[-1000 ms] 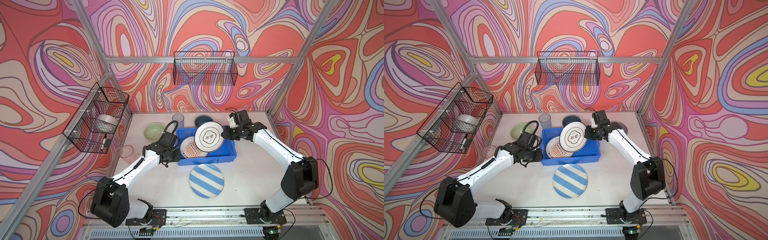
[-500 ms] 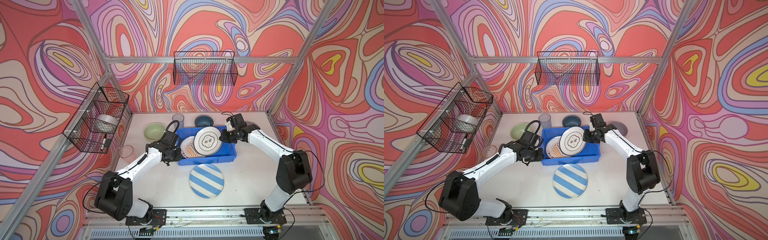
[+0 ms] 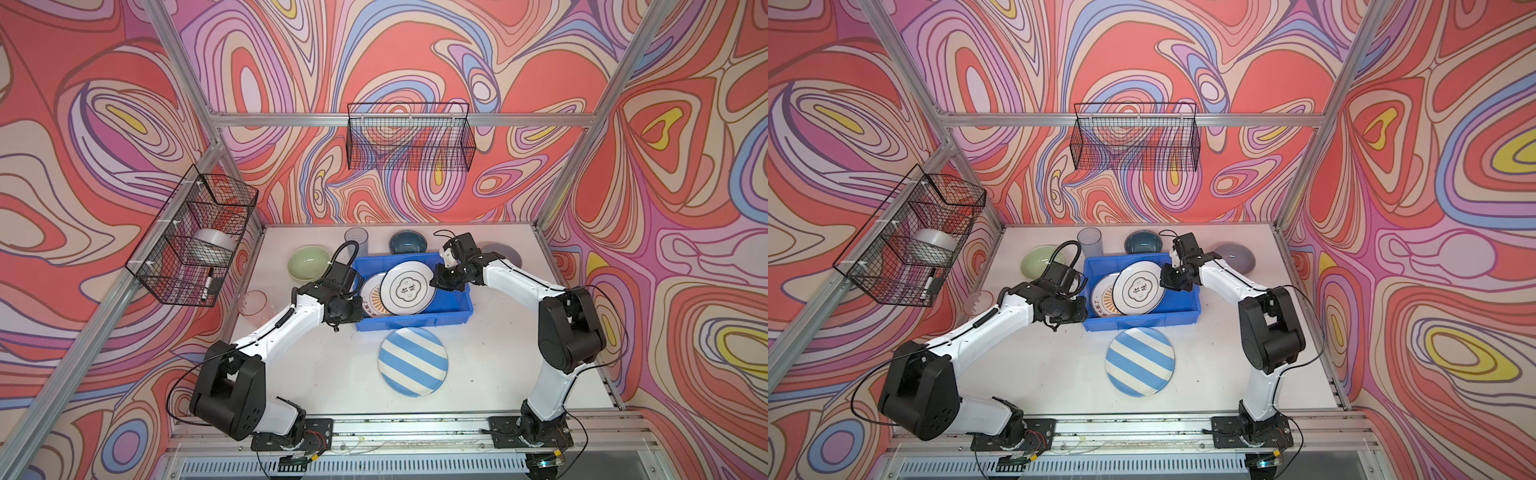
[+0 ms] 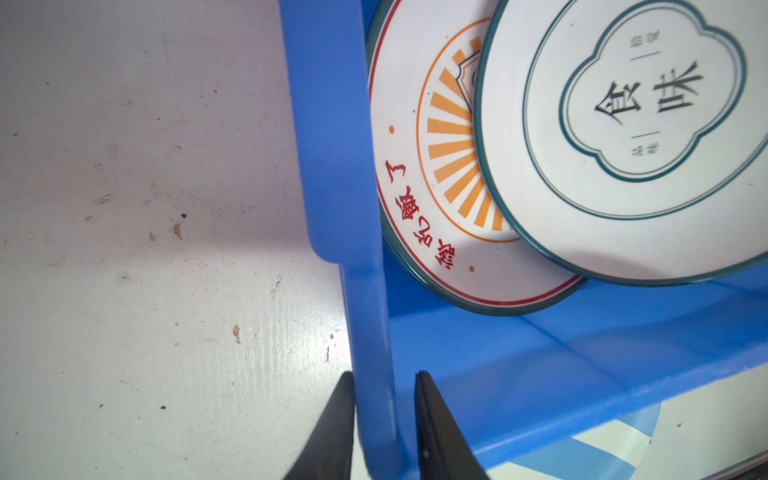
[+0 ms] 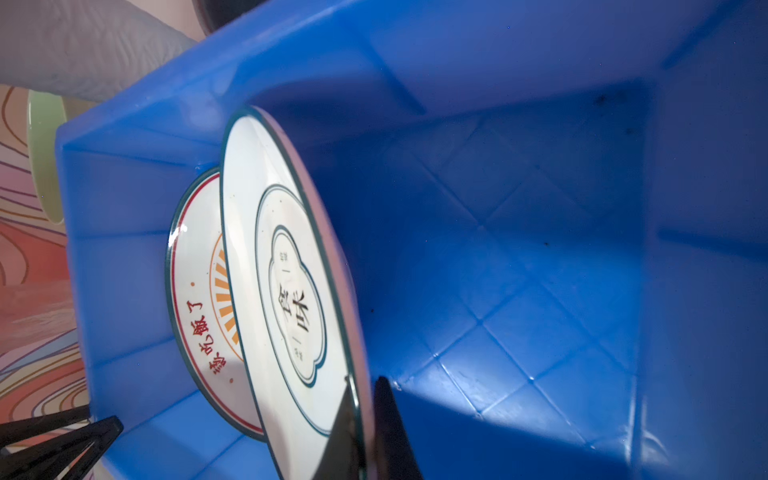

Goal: Place the mixed dishes into the plastic bin

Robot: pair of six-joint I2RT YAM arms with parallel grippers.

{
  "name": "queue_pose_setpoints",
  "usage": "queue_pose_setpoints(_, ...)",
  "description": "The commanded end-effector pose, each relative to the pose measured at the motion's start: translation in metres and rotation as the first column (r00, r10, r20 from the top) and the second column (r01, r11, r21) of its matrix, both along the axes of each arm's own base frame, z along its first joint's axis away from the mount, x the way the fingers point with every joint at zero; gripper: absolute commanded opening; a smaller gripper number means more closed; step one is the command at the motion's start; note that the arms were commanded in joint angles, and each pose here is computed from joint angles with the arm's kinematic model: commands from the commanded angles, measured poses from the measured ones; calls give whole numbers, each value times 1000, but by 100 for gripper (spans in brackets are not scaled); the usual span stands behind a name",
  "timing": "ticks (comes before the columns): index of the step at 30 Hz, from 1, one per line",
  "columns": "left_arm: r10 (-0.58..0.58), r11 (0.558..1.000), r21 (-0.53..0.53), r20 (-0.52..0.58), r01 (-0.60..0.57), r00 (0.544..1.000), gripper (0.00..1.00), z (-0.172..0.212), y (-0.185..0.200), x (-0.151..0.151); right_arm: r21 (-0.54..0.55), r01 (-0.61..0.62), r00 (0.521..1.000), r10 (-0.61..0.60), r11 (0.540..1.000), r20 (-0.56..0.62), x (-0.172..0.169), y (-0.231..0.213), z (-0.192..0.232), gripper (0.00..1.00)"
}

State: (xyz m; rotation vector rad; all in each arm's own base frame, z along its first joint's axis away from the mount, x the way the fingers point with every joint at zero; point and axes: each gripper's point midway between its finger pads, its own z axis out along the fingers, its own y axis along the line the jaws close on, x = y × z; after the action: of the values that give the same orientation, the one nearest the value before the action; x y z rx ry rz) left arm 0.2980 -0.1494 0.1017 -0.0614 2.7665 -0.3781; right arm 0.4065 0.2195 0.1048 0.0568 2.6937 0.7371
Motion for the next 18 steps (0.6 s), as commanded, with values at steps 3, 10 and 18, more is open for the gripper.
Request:
queue_pose_setpoints(3, -6, 1000, -22, 11, 6, 1000, 26, 7, -4, 6, 28, -59, 998, 59, 998, 12, 1, 26, -4, 0)
queue_pose_setpoints(10, -4, 1000, -17, 12, 4, 1000, 25, 8, -2, 5, 24, -92, 996, 92, 995, -15, -4, 41, -18, 0)
queue_pose_setpoints(18, 0, 1000, -19, 9, 0, 1000, 23, 6, -1, 3, -7, -106, 994, 106, 994, -36, -8, 50, -30, 3)
